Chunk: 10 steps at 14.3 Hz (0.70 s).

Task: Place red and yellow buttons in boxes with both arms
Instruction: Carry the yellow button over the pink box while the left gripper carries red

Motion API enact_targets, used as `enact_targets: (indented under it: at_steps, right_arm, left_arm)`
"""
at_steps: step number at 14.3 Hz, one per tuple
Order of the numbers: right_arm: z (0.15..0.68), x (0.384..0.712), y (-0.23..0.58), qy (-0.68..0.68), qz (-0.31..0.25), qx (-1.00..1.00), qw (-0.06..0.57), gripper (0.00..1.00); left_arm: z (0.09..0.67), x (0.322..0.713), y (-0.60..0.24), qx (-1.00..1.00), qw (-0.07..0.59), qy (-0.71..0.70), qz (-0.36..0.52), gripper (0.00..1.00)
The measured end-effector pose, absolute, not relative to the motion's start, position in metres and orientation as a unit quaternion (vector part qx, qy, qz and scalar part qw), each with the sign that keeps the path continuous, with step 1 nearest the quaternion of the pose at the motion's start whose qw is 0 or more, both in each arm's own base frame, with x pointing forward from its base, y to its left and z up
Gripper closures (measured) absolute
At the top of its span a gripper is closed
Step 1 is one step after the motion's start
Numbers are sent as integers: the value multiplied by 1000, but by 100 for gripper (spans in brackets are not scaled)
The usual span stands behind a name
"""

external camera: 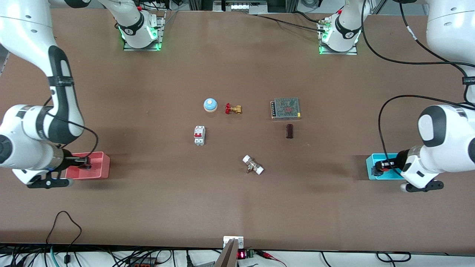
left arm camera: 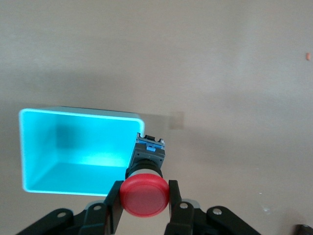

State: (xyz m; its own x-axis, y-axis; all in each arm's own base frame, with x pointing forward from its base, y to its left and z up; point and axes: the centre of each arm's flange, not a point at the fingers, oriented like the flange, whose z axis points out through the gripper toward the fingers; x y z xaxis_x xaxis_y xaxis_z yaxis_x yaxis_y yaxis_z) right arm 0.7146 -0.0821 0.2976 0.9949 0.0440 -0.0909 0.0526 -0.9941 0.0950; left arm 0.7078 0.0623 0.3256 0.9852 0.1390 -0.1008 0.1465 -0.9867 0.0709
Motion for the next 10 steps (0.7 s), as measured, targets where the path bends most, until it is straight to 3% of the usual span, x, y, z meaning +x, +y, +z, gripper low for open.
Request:
enact_targets:
  at_steps: [5,10]
  right_arm:
    - [279,714,-84,27,-55,998,34,59]
    - [256,716,-83,30,-51,998,31,59]
  left_arm:
    - [317,698,116,996,29,65,-54,59]
    - [272,697,130,995,30,62,-68,59]
